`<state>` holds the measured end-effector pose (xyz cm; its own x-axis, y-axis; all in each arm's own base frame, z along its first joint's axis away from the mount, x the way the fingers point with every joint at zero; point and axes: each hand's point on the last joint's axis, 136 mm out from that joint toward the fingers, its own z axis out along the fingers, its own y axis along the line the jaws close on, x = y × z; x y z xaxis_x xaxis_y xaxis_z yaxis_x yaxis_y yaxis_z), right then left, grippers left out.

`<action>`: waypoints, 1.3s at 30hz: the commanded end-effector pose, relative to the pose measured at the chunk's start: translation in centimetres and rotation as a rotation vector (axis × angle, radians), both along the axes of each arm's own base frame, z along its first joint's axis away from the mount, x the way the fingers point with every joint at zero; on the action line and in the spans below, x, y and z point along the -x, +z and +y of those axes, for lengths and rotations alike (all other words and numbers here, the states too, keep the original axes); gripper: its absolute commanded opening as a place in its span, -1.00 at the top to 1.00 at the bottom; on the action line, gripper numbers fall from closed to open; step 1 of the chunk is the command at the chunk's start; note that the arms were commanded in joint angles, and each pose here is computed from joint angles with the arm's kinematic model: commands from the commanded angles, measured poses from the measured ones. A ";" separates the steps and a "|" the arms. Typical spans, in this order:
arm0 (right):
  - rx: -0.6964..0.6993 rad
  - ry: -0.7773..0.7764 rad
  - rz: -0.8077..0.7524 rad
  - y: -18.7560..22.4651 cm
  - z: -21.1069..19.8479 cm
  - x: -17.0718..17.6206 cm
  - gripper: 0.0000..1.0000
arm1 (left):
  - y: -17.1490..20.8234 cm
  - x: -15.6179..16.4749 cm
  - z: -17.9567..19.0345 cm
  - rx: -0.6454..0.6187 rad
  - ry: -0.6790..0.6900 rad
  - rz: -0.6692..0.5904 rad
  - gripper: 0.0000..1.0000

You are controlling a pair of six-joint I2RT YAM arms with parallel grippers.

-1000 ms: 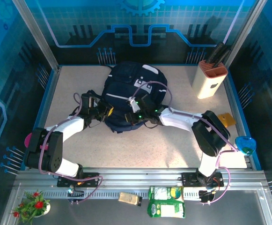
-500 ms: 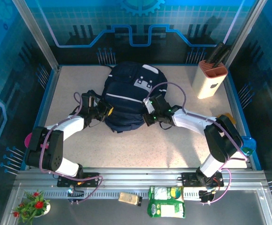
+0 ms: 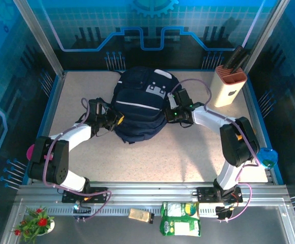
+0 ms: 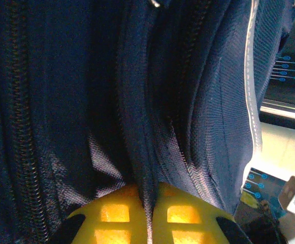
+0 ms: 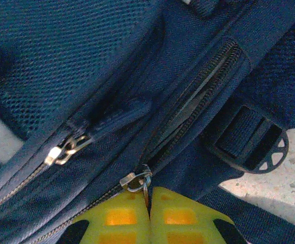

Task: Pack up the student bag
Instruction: Zip the student bag at the top-center of the table, then unzip the student bag at the top-center of the table.

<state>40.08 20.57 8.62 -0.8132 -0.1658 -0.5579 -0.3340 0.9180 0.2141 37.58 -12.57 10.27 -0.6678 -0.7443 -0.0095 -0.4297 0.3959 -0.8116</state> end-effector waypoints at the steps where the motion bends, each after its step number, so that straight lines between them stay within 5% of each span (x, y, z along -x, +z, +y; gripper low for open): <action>1: 0.036 -0.153 -0.007 0.5 -4.1 -3.2 0.91 | 0.4 -0.7 1.0 -0.042 -0.011 -0.022 0.87; 7: -0.014 -0.209 0.004 1.2 -5.1 -4.1 0.80 | 0.6 -0.8 -0.1 -0.025 -0.088 -0.020 0.85; 16: -0.060 -0.187 -0.030 3.5 -5.3 -2.0 0.29 | 0.5 -0.9 -0.8 -0.008 -0.128 -0.018 0.81; 23: -0.287 -0.131 -0.068 5.9 -2.6 -0.3 -0.11 | 0.6 -0.9 -0.8 0.000 -0.130 -0.019 0.76; 27: -0.434 -0.070 -0.021 5.8 0.9 -0.5 -0.22 | 0.6 -1.0 -0.9 0.006 -0.128 -0.020 0.75; 39: -0.490 -0.053 0.048 3.7 4.5 -4.4 -0.40 | 0.9 -0.7 -0.9 0.011 -0.128 -0.026 0.74</action>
